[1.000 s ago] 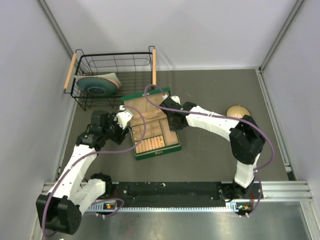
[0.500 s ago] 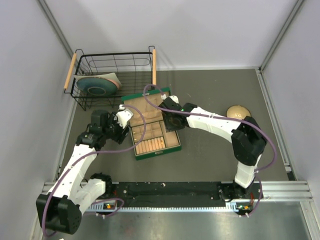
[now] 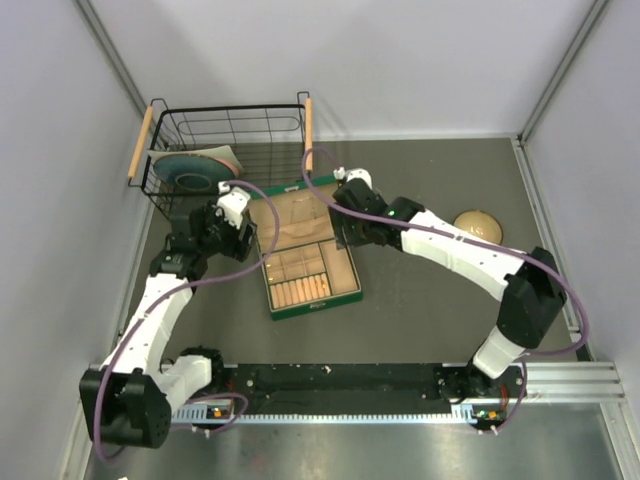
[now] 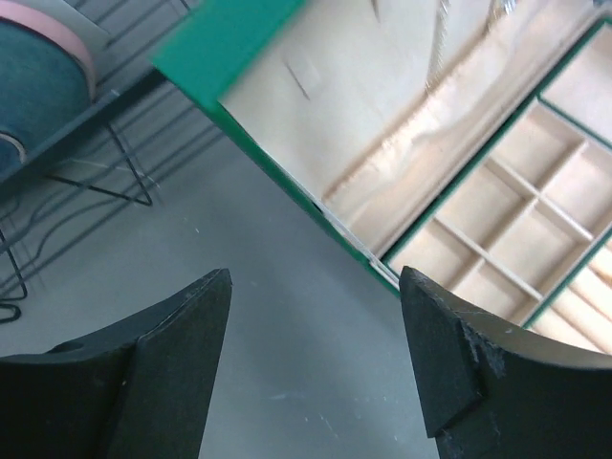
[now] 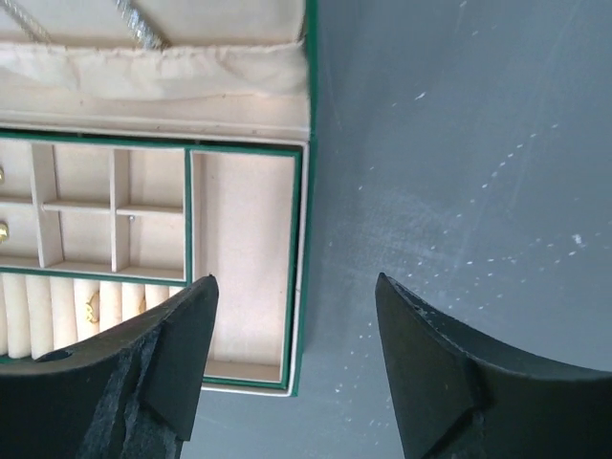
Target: Organize the mixed jewelry
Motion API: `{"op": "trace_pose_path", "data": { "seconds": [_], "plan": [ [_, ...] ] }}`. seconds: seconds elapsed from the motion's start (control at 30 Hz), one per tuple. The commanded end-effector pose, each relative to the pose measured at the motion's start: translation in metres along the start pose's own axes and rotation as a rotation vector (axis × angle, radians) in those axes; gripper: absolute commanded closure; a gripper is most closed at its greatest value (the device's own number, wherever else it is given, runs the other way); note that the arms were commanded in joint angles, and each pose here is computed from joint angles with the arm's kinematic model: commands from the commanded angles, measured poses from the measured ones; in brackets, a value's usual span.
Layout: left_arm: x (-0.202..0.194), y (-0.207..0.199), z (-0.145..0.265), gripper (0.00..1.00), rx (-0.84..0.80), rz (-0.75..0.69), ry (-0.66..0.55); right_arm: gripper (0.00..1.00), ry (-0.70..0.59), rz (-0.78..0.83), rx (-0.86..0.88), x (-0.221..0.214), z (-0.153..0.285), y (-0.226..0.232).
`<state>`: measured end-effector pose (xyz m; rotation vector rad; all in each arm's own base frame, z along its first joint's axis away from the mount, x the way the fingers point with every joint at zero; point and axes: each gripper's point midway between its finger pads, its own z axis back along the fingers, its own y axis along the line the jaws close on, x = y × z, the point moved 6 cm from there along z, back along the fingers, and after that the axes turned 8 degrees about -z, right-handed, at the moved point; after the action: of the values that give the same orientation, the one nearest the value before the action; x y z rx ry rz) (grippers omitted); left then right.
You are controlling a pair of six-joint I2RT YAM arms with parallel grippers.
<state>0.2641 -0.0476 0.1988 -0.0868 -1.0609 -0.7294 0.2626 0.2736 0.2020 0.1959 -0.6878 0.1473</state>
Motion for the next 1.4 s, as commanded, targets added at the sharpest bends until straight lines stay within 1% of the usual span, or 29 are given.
{"op": "trace_pose_path", "data": {
  "seconds": [0.0,0.17,0.2,0.27,0.4,0.53,0.63,0.7,0.77,0.8,0.97,1.03,1.13,1.2,1.27,1.37],
  "plan": [
    [0.046,0.026,-0.002,0.22,0.0,0.014,-0.193,0.32,-0.153,-0.054,0.041,0.045,0.031,-0.014],
    [0.061,0.034,-0.01,0.19,-0.05,-0.014,-0.268,0.32,-0.16,-0.073,0.058,0.048,0.031,-0.027],
    [0.067,0.032,-0.01,0.18,-0.082,-0.027,-0.301,0.31,-0.15,-0.069,0.062,0.046,0.03,-0.028],
    [0.07,0.029,-0.014,0.17,-0.133,-0.042,-0.323,0.32,-0.154,-0.065,0.07,0.046,0.03,-0.029],
    [0.073,0.011,-0.014,0.17,-0.301,-0.07,-0.385,0.32,-0.144,-0.059,0.077,0.044,0.028,-0.031],
    [0.073,-0.003,-0.01,0.17,-0.409,-0.082,-0.428,0.32,-0.14,-0.052,0.084,0.044,0.027,-0.031],
    [0.073,-0.01,-0.004,0.19,-0.457,-0.084,-0.44,0.32,-0.138,-0.049,0.084,0.043,0.026,-0.032],
    [0.07,-0.015,0.001,0.2,-0.474,-0.085,-0.42,0.32,-0.143,-0.046,0.084,0.043,0.028,-0.033],
    [0.066,-0.02,0.011,0.2,-0.466,-0.097,-0.412,0.32,-0.155,-0.046,0.079,0.045,0.03,-0.036],
    [0.068,-0.022,0.019,0.2,-0.445,-0.126,-0.425,0.32,-0.165,-0.051,0.077,0.048,0.033,-0.038],
    [0.053,-0.035,0.038,0.2,-0.416,-0.161,-0.396,0.32,-0.229,-0.072,0.056,0.06,0.049,-0.051],
    [0.047,-0.042,0.046,0.2,-0.435,-0.162,-0.364,0.32,-0.257,-0.059,0.076,0.065,0.063,-0.058],
    [0.035,-0.052,0.052,0.21,-0.469,-0.157,-0.322,0.32,-0.265,-0.018,0.135,0.064,0.077,-0.062],
    [0.033,-0.056,0.057,0.21,-0.477,-0.17,-0.328,0.32,-0.293,-0.005,0.163,0.065,0.091,-0.07],
    [0.028,-0.06,0.058,0.21,-0.489,-0.163,-0.313,0.32,-0.326,-0.029,0.156,0.069,0.102,-0.084],
    [0.034,-0.056,0.061,0.22,-0.456,-0.159,-0.316,0.32,-0.346,-0.072,0.157,0.072,0.11,-0.098]
  ]
}}
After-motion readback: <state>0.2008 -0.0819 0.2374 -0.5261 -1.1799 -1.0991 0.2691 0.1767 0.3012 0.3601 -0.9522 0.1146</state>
